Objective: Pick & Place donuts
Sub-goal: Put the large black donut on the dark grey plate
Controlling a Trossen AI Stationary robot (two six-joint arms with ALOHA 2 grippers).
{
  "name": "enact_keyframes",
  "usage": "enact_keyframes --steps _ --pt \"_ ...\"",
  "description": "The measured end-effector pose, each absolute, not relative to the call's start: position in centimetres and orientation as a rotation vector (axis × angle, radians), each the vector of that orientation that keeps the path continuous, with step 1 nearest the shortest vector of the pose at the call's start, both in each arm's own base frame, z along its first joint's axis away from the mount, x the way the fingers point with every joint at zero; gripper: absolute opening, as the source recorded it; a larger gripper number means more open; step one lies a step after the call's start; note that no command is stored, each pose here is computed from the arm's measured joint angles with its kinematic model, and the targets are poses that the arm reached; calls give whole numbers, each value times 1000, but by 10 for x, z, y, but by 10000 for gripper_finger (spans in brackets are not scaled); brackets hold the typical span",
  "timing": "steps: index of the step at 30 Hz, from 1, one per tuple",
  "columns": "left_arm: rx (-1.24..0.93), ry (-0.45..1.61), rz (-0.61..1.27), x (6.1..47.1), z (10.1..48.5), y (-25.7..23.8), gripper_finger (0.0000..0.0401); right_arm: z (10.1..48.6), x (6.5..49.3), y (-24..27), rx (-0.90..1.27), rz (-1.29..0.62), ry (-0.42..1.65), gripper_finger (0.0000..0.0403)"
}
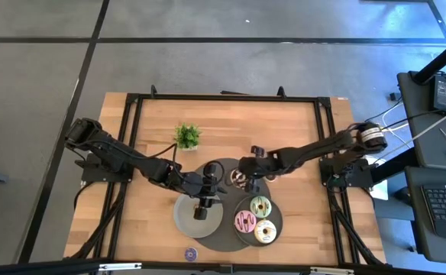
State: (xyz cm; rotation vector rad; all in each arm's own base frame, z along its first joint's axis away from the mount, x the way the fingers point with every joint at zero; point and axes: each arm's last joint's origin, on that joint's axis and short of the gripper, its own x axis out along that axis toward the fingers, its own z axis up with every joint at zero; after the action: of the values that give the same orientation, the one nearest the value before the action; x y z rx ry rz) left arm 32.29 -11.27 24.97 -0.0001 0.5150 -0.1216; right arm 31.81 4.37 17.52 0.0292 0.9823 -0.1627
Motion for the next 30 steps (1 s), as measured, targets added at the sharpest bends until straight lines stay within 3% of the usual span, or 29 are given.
enact_keyframes --steps 12,20,30 --pt "1 515 -119 323 250 -113 144 228 265 132 209 137 921 15" --pt "2 514 -115 323 250 -113 144 206 255 168 173 47 940 27" --pt "1 510 -114 323 250 -113 144 180 260 175 162 9 1020 32"
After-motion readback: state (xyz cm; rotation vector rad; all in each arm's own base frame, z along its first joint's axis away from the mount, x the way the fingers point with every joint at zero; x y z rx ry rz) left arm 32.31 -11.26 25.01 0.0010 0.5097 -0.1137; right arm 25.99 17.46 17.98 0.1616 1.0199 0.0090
